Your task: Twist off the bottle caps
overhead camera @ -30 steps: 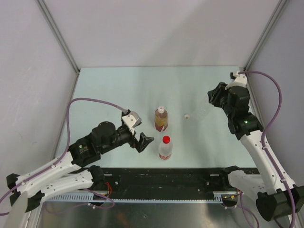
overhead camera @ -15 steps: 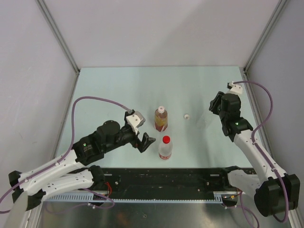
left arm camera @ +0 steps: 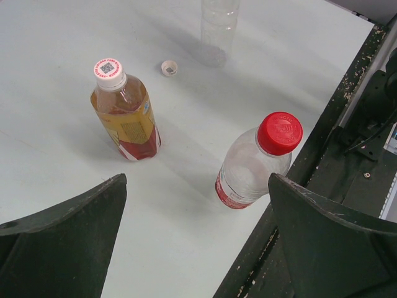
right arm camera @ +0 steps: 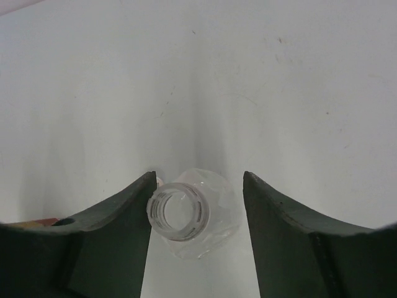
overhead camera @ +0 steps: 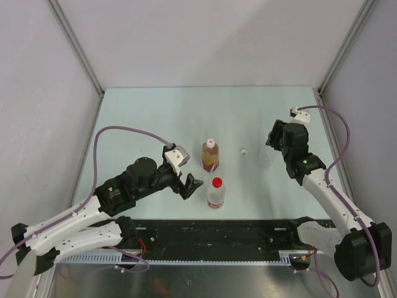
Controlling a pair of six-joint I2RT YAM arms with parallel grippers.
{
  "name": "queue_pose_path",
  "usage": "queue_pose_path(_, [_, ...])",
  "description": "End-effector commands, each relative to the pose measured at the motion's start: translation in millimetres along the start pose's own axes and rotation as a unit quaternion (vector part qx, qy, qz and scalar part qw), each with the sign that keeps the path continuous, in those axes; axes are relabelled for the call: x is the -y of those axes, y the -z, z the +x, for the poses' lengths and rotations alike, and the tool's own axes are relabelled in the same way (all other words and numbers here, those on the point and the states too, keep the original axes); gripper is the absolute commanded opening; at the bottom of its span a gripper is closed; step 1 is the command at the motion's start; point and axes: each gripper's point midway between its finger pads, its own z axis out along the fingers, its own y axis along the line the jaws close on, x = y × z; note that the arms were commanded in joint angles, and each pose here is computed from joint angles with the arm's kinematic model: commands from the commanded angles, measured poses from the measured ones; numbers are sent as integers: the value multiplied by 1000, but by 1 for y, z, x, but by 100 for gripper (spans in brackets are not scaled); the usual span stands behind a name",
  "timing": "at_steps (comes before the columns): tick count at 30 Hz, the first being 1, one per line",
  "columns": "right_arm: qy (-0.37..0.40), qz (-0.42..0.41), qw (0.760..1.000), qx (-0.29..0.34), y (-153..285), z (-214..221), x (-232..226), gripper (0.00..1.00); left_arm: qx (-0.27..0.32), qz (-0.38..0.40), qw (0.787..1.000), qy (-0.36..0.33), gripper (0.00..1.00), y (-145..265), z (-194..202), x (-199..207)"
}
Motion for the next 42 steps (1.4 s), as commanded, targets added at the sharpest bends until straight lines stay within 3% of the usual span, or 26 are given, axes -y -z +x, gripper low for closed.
queue_pose_path(1, [-1, -13, 999, 35, 5, -17, -8, 66, 27, 6, 1000, 1, 99, 4, -19, 2])
queue_pose_path(9, [-22, -68, 995, 69, 31, -40, -25, 82, 28, 5, 1000, 5, 99, 5, -18, 2])
queue_pose_path(24, [4, -235, 969, 78, 92, -80, -89, 98, 26, 12, 999, 23, 99, 5, -15, 5])
queue_pose_path(30, [89, -370, 922, 77, 142, -74, -140, 99, 19, 10, 999, 31, 99, 4, -9, 5])
queue_pose_path(37, [101, -500, 858, 55, 198, -57, -176, 99, 20, -10, 999, 42, 99, 3, -8, -1])
queue_pose_path(42, [131, -547, 827, 8, 223, -23, -193, 99, 12, -20, 998, 52, 99, 0, -4, -3])
